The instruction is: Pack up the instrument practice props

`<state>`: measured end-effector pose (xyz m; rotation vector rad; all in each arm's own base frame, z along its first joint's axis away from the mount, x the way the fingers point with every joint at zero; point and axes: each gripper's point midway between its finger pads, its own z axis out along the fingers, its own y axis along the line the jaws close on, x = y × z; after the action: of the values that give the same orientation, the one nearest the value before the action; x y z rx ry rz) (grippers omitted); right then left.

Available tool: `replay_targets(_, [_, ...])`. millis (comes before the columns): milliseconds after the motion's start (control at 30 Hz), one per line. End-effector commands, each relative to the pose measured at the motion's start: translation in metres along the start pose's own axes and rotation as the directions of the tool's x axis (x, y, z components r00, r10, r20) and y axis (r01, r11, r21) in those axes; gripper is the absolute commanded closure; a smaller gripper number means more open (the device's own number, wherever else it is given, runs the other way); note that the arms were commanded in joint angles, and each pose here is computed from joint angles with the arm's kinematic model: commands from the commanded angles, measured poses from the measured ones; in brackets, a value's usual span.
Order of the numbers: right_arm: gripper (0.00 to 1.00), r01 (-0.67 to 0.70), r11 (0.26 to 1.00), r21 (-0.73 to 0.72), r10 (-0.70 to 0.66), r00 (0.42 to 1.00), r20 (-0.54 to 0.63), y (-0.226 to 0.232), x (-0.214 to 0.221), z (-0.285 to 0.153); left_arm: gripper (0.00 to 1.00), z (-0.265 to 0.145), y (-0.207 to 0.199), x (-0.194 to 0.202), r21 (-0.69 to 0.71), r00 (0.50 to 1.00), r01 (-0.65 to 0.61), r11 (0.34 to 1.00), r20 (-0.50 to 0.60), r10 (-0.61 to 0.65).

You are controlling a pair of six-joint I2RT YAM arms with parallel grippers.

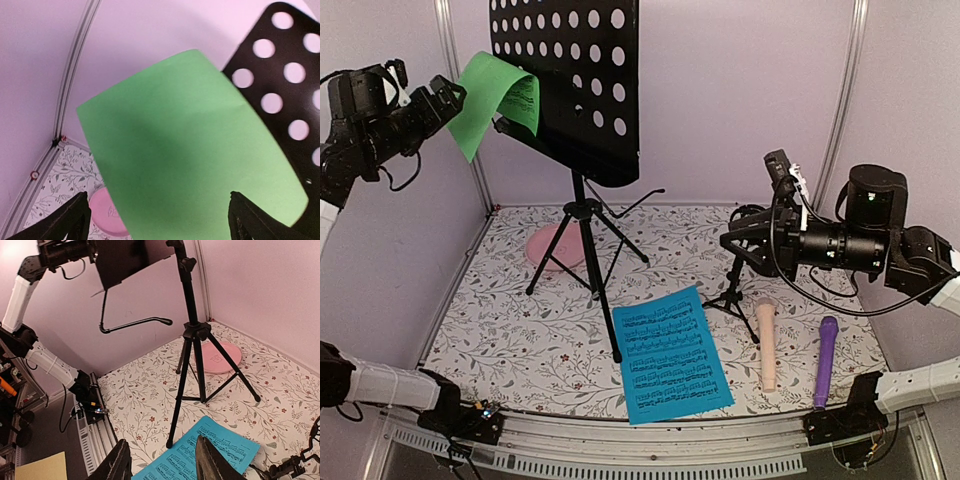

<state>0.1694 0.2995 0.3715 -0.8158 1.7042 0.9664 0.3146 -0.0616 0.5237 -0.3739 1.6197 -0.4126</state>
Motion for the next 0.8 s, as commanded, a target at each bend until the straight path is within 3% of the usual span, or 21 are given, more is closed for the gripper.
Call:
replay_targets(0, [0.55,0.041,0.991,-0.125,-0.033,0.997,0.069,0.024,-0.012,-0.014,0.05,0.016,0.04,0.029,0.02,0.95,0.181,0.983,-0.263,-0.17])
replay_targets(167, [0.55,0.027,0.993,-0.118,-0.019,0.998,0.063,0.021,-0.004,-0.015,0.05,0.019,0.072,0.026,0.064,0.92,0.321,0.945,-0.258,-0.295])
replay_targets(267, [0.55,0.016,0.993,-0.115,-0.009,0.998,0.067,0.019,0.0,-0.013,0.06,0.022,0.069,0.033,0.14,0.879,0.428,0.893,-0.294,-0.375])
replay_targets(400, [0.55,0.013,0.995,-0.1,-0.007,0.998,0.061,0.015,0.005,-0.004,0.07,0.014,0.069,0.031,0.246,0.852,0.515,0.821,-0.255,-0.458])
replay_targets(633, [0.56,0.035,0.995,-0.093,-0.03,0.998,0.055,0.011,0.007,0.012,0.08,0.007,0.052,0.03,0.415,0.801,0.598,0.685,-0.306,-0.514])
replay_targets(767, [0.57,0.048,0.995,-0.092,-0.043,0.998,0.054,0.01,0.007,0.018,0.08,0.008,0.047,0.028,0.441,0.793,0.61,0.659,-0.332,-0.512])
